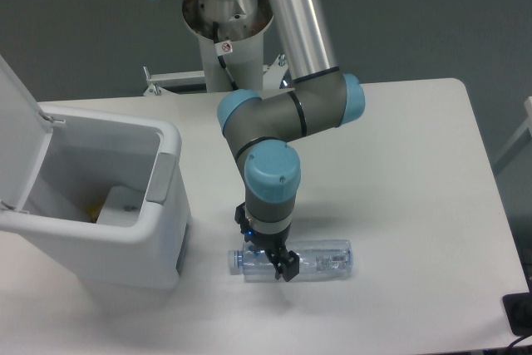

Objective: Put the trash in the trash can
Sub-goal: 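Lower onto the bottle's cap end and close the gripper on it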

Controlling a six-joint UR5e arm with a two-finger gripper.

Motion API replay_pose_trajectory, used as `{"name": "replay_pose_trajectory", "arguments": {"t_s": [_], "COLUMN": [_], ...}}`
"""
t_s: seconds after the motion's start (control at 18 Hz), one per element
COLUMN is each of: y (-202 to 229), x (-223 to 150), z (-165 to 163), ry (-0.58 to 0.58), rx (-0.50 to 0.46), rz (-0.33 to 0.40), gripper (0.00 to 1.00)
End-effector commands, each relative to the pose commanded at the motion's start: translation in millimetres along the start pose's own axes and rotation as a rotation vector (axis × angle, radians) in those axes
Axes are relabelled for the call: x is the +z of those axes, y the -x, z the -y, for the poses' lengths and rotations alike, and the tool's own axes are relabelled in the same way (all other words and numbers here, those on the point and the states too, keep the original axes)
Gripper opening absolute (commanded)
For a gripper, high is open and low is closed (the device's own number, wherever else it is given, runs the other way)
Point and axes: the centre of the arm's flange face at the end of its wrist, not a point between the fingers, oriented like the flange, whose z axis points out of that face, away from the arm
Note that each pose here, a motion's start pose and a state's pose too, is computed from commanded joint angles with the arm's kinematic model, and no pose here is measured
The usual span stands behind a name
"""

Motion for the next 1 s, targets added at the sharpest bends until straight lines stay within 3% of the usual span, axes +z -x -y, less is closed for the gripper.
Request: {"name": "replay_pose_trajectory", "arguments": {"t_s": [0.56,0.72,0.83,1.0], "y": [13.5,13.5,19.0,20.5], "x": [13.5,11.4,3.6,-1.9], "z": [7.3,11.2,14.7,17.1], "ry": [0.052,0.124,0.117,0.100], "rx": [-0.071,-0.058,-0.104,-0.128], "rz": [0.018,0.052,0.071,0.077], "gripper": [0.97,0.75,0.49,0.34]}}
